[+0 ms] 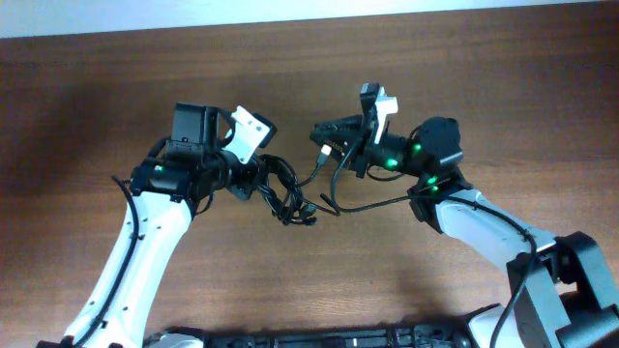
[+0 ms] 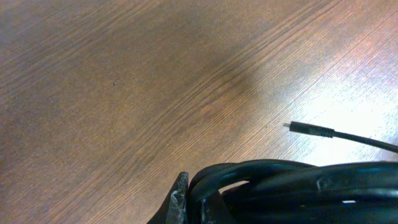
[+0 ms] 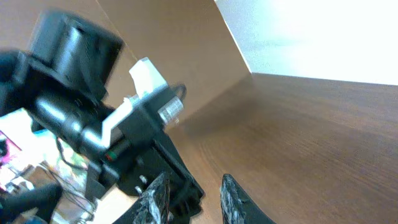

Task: Untangle cables

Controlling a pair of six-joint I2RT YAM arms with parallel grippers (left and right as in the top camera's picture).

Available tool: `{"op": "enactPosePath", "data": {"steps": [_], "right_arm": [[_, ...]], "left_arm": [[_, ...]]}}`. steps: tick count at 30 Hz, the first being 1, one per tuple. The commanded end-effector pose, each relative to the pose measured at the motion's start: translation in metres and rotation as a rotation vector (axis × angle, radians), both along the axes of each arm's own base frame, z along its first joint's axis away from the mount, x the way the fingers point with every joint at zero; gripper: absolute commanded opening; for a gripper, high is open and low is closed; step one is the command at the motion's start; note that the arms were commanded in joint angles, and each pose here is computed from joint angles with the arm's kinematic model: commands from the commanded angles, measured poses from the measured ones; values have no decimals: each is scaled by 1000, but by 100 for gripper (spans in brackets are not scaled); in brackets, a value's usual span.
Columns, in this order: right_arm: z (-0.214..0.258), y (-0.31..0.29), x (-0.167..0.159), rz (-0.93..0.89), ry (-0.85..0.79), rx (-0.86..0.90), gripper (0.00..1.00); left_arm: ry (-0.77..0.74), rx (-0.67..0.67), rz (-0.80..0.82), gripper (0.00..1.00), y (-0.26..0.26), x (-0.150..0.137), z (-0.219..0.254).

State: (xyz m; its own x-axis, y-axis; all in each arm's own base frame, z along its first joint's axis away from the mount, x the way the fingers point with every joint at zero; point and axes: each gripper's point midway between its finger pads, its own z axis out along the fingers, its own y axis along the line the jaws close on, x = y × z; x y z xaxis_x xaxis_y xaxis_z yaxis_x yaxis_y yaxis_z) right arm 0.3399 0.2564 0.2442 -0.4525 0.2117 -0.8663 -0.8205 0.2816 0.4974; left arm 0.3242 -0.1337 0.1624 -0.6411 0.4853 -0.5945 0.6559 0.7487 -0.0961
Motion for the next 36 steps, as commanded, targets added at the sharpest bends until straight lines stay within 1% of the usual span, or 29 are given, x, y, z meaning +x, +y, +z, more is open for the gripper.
{"op": "enactPosePath", "data": {"steps": [1,2,4,6,7,8,10,13,16,18,23,24,28,32,36], "right_arm": [[15,9,-16,89,47,49,26],[15,12,-22,119,44,46,25],[13,24,-43,223,44,33,25],[10,30,-53,273,56,24,26],[3,34,-56,284,88,7,25],[-19,41,-61,288,115,-56,25],[-33,46,-66,300,138,-95,25],[-39,55,-75,317,120,-120,25],[-41,57,-63,240,107,-134,25],[-40,51,-55,212,63,-141,25],[-32,0,-8,47,45,-124,25],[-29,-12,2,10,36,-119,26],[-19,-40,24,-76,-1,-108,31],[-19,-41,24,-78,2,-109,32],[-25,-41,24,-77,34,-117,33]], "left_arm": [[-16,2,-13,0,1,-3,2],[-24,20,-1,0,4,-1,1],[-57,114,70,0,22,10,-2],[-76,163,217,0,41,22,0],[-87,170,280,0,47,27,2],[-106,129,338,0,47,35,8],[-119,91,342,0,42,39,12],[-120,89,340,0,41,40,12],[-120,90,341,0,41,39,12],[-123,105,352,0,45,40,12],[-124,120,361,0,48,40,11],[-123,120,361,0,48,40,11],[-116,126,355,0,48,38,9],[-119,117,291,0,41,36,10],[-122,121,285,0,41,36,10]]}}
